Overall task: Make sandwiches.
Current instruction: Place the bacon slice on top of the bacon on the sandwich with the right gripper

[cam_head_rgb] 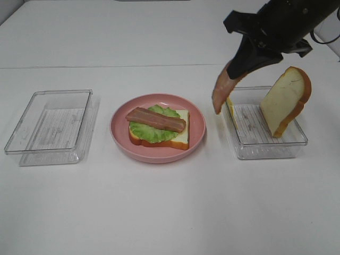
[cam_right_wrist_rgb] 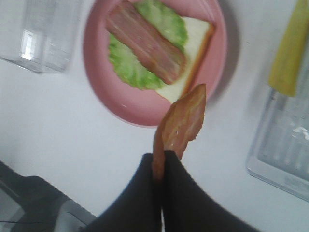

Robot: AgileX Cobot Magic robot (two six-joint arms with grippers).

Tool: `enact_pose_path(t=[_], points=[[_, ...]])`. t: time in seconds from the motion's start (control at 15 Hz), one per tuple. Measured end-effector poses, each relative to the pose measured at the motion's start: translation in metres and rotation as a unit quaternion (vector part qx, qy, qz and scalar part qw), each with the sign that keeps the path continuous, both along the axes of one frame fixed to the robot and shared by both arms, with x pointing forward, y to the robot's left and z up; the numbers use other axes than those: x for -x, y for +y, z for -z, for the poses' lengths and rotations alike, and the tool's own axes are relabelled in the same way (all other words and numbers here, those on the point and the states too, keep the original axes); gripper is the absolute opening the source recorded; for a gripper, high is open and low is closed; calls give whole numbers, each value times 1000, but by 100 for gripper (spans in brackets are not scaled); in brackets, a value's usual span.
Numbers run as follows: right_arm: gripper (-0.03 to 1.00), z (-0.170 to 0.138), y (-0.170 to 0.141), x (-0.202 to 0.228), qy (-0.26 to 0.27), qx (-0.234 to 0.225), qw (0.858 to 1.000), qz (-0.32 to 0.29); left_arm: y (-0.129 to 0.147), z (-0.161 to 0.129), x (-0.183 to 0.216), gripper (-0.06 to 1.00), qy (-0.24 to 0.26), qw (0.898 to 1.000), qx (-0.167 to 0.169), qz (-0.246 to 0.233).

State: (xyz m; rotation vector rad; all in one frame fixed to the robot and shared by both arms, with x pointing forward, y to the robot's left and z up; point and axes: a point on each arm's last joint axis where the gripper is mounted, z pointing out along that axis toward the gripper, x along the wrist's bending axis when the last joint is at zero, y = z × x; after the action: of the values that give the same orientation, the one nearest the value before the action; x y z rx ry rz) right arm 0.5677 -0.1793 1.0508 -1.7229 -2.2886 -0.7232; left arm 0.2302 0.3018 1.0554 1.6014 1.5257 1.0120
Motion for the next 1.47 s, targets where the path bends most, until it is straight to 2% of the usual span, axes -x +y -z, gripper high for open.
enact_pose_path(t=[0.2, 0.33, 0.8, 0.93, 1.2, 1.47], points=[[2, -17, 22, -4, -31, -110, 993, -38, 0, 0, 0, 87, 0, 1000, 0, 0], [2, -9, 42, -11, -31, -138, 987, -75, 0, 0, 0, 87, 0, 1000, 0, 0], [2, 36, 112, -30, 11, -140, 978, -152, 0, 0, 0, 87, 0, 1000, 0, 0], [2, 62, 125, -37, 39, -137, 977, -158, 0, 0, 0, 87, 0, 1000, 0, 0], [2, 100, 127, -43, 74, -119, 979, -151, 0, 0, 0, 87, 0, 1000, 0, 0], [2, 114, 111, -57, 40, -45, 991, -122, 0, 0, 0, 87, 0, 1000, 0, 0]])
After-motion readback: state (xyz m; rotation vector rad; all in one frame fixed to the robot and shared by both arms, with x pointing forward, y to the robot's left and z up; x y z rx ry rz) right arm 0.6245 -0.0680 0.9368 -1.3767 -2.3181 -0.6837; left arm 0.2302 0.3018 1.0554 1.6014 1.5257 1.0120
